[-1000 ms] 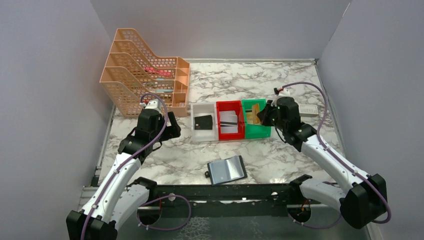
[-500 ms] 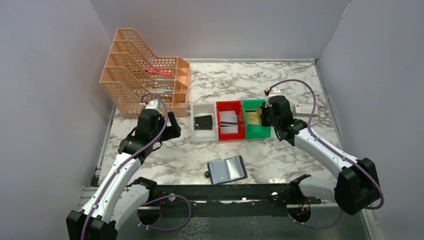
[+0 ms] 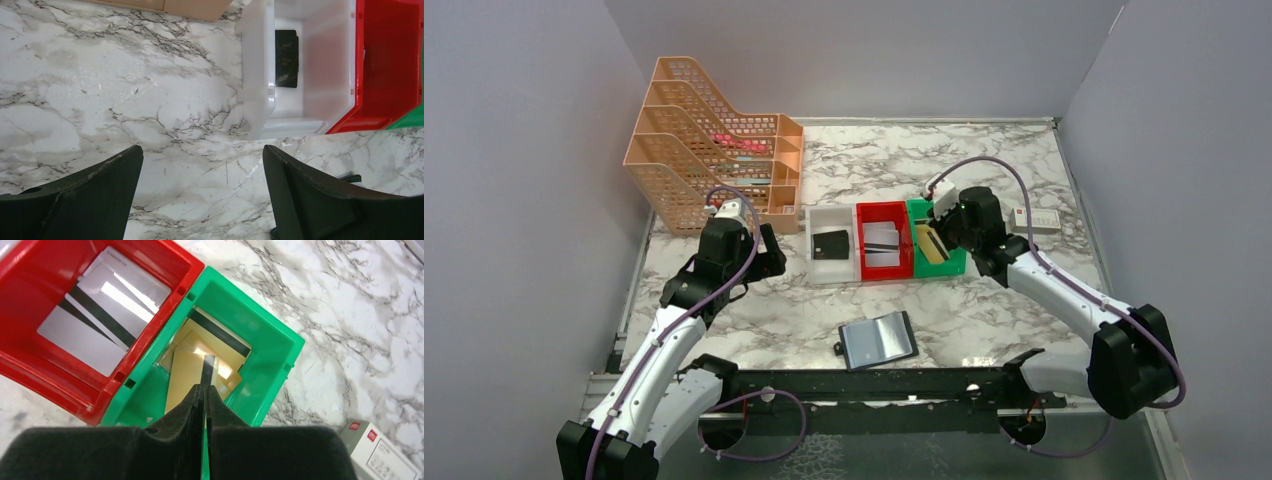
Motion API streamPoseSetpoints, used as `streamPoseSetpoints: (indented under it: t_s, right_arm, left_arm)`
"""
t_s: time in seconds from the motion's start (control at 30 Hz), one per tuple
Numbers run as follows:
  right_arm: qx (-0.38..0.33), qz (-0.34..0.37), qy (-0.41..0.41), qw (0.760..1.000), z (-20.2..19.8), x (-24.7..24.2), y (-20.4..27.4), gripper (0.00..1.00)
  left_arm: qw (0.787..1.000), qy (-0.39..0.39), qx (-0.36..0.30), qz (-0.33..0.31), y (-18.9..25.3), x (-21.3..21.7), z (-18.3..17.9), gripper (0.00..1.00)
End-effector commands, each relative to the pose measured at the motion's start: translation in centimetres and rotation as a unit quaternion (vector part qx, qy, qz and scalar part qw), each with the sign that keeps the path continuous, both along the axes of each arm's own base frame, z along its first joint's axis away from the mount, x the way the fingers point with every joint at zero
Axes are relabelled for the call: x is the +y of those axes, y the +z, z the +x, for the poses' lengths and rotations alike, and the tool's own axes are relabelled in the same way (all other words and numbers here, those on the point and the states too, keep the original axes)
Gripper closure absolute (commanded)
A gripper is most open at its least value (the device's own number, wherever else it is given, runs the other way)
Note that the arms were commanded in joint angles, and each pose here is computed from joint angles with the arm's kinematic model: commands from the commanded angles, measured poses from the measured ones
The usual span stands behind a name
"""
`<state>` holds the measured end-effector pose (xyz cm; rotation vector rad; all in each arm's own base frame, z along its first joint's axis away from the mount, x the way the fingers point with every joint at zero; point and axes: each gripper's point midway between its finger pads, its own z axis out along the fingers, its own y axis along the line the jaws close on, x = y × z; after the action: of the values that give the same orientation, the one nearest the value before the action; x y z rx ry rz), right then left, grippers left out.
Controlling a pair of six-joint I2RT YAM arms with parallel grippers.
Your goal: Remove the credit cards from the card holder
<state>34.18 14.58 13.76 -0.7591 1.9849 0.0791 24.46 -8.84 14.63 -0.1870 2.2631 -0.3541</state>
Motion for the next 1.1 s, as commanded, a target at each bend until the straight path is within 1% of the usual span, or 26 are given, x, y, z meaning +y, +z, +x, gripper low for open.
streamPoseSetpoints:
  t_s: [0.0,0.1,0.17,0.23,0.27,0.33,0.4,0.43,0.5,0.57,0.6,0.8,0.9,1.07]
  right_arm:
    - [-0.008,-0.081,0.084,0.993,0.5,0.4,-1.5,0.9]
    - [0.013,-0.105,0.062,0.992,1.0,-0.5,-3.4,0.9]
    - [0.042,-0.097,0.03,0.994,1.2,-0.8,-4.4,0.9]
    - [0.072,-0.076,-0.002,0.994,1.1,-0.7,-5.2,0.88]
    - [0.086,-0.06,-0.033,0.994,1.2,-0.9,-5.5,0.87]
    - [0.116,-0.039,-0.091,0.988,1.2,-1.3,-6.1,0.84]
    - [0.146,-0.019,-0.124,0.981,0.8,-1.2,-6.7,0.8]
    - [0.162,-0.006,-0.131,0.978,0.5,-0.9,-7.0,0.77]
    - [0.187,0.016,-0.141,0.972,-0.1,-0.3,-7.6,0.67]
    - [0.205,0.025,-0.143,0.968,-0.5,0.1,-8.1,0.52]
    - [0.217,0.024,-0.141,0.966,-0.8,0.2,-8.7,0.5]
    - [0.24,-0.031,-0.171,0.955,-1.1,-1.6,-11.1,0.49]
    - [0.234,-0.063,-0.193,0.951,-0.8,-2.8,-12.0,0.48]
    - [0.239,-0.082,-0.191,0.949,-0.5,-3.0,-12.9,0.48]
  left_arm:
    - [1.0,-0.013,-0.011,-0.007,0.3,-0.4,0.3,0.08]
    - [1.0,-0.014,-0.009,-0.007,0.2,-0.5,0.2,0.08]
    - [1.0,-0.015,-0.009,-0.007,0.2,-0.5,0.3,0.08]
    - [1.0,-0.015,-0.008,-0.006,0.1,-0.5,0.3,0.08]
    - [1.0,-0.015,-0.008,-0.006,0.1,-0.5,0.3,0.08]
    - [1.0,-0.014,-0.007,-0.005,0.1,-0.5,0.3,0.08]
    - [1.0,-0.015,-0.006,-0.005,0.0,-0.5,0.3,0.08]
    - [1.0,-0.015,-0.005,-0.005,0.0,-0.5,0.3,0.08]
    - [1.0,-0.015,-0.005,-0.005,0.0,-0.5,0.3,0.08]
    - [1.0,-0.015,-0.005,-0.005,-0.1,-0.5,0.3,0.08]
    - [1.0,-0.015,-0.005,-0.005,0.0,-0.5,0.3,0.08]
    - [1.0,-0.015,-0.005,-0.005,-0.1,-0.5,0.3,0.08]
    - [1.0,-0.014,-0.004,-0.004,-0.1,-0.5,0.3,0.08]
    - [1.0,-0.015,-0.001,-0.004,-0.2,-0.5,0.3,0.08]
